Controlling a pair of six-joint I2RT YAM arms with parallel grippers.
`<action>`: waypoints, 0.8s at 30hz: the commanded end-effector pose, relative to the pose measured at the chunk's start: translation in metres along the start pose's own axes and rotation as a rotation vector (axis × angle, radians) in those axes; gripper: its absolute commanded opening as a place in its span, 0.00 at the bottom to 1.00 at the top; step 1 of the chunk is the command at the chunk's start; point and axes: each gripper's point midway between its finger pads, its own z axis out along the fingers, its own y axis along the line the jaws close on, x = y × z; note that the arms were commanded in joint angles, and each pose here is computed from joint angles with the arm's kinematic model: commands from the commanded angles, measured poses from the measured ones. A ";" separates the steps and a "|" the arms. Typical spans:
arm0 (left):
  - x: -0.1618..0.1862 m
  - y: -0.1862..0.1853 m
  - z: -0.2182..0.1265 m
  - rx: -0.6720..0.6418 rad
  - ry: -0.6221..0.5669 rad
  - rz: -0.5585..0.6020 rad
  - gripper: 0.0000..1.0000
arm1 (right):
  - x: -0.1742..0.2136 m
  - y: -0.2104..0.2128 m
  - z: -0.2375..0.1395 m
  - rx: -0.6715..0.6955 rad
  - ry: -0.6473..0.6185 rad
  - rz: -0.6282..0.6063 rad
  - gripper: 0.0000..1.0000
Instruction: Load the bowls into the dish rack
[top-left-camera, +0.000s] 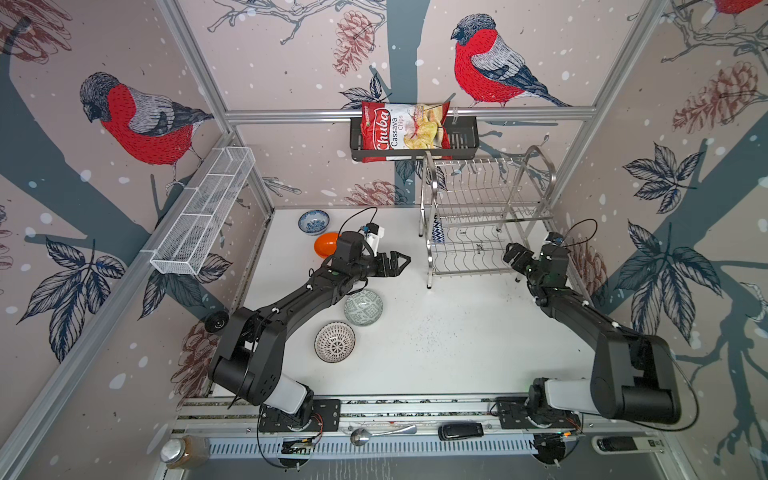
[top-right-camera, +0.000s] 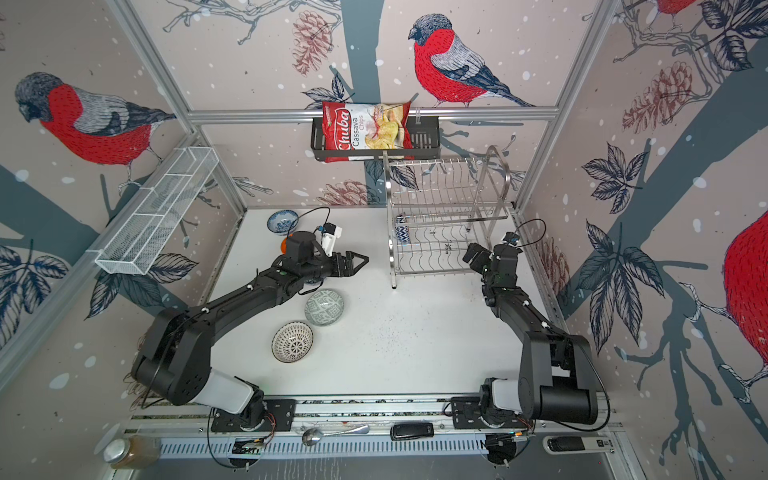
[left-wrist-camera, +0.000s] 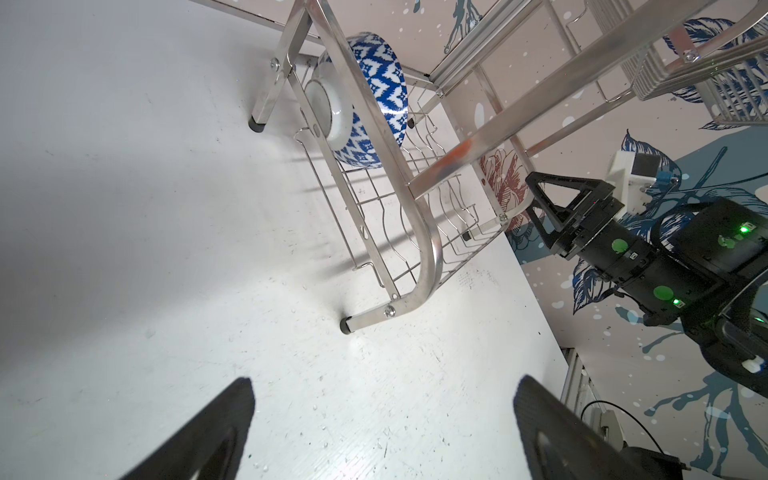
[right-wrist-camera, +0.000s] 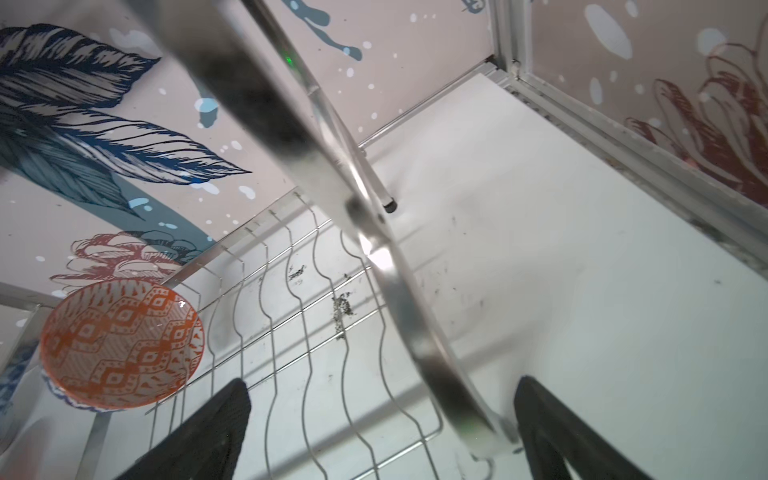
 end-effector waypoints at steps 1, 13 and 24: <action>-0.003 -0.005 -0.001 0.017 -0.003 0.005 0.98 | -0.010 0.012 0.004 -0.020 -0.042 -0.039 1.00; -0.004 0.006 -0.001 -0.016 -0.006 -0.002 0.98 | 0.016 0.036 0.001 -0.058 0.002 -0.054 1.00; -0.026 0.030 -0.023 -0.080 -0.084 -0.041 0.98 | 0.014 0.034 -0.024 0.032 -0.008 -0.079 0.99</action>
